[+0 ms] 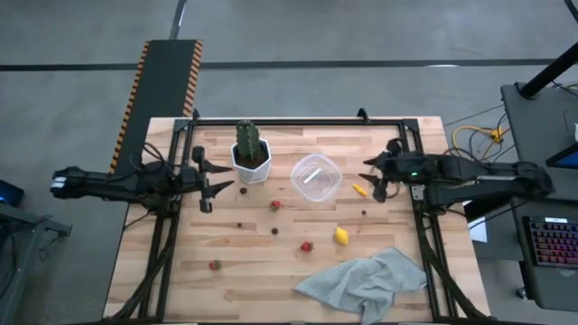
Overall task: Pick and placing Produce into tupperware
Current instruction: Put the yellow corn into the transparent container
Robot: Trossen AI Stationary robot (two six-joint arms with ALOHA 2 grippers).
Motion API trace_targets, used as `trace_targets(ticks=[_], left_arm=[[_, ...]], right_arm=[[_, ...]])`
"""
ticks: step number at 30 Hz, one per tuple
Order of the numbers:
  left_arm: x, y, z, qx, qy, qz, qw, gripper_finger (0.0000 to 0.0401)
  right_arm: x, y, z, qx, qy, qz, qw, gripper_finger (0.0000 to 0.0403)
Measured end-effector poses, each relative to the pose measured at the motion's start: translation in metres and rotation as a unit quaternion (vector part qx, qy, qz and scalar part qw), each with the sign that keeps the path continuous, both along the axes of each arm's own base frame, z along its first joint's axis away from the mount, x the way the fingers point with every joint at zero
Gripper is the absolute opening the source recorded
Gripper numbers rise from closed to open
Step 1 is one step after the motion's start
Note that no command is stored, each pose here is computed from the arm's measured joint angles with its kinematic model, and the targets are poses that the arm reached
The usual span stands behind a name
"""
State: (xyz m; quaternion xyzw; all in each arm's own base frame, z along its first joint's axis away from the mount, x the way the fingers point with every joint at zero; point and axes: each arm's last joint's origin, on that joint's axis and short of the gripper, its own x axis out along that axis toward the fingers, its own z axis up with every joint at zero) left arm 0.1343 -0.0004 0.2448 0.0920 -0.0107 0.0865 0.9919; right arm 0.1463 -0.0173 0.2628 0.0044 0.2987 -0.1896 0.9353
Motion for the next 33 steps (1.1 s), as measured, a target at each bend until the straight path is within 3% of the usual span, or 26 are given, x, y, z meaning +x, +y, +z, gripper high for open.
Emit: trace_targets(ticks=[5,16,22,28,33], left_arm=[[0.002,0.0,-0.001,0.0,0.003,0.0,1.0,0.015],[0.0,0.0,0.001,-0.001,-0.005,0.0,1.0,0.0151],[0.0,0.0,0.0,-0.001,-0.003,0.0,1.0,0.0151],[0.0,0.0,0.0,0.0,-0.003,0.0,1.0,0.0151],[0.0,0.0,0.0,0.025,0.001,0.002,1.0,0.0151]], right_arm=[[0.012,-0.001,-0.012,0.018,0.064,-0.031,0.997,0.0196],[0.031,-0.008,-0.033,0.009,0.124,-0.072,0.99,0.0196],[0.04,-0.015,-0.05,0.047,0.165,-0.117,0.978,0.0196],[0.039,-0.015,-0.063,0.13,0.211,-0.13,0.96,0.0194],[0.044,-0.016,-0.071,0.143,0.227,-0.132,0.954,0.0194]])
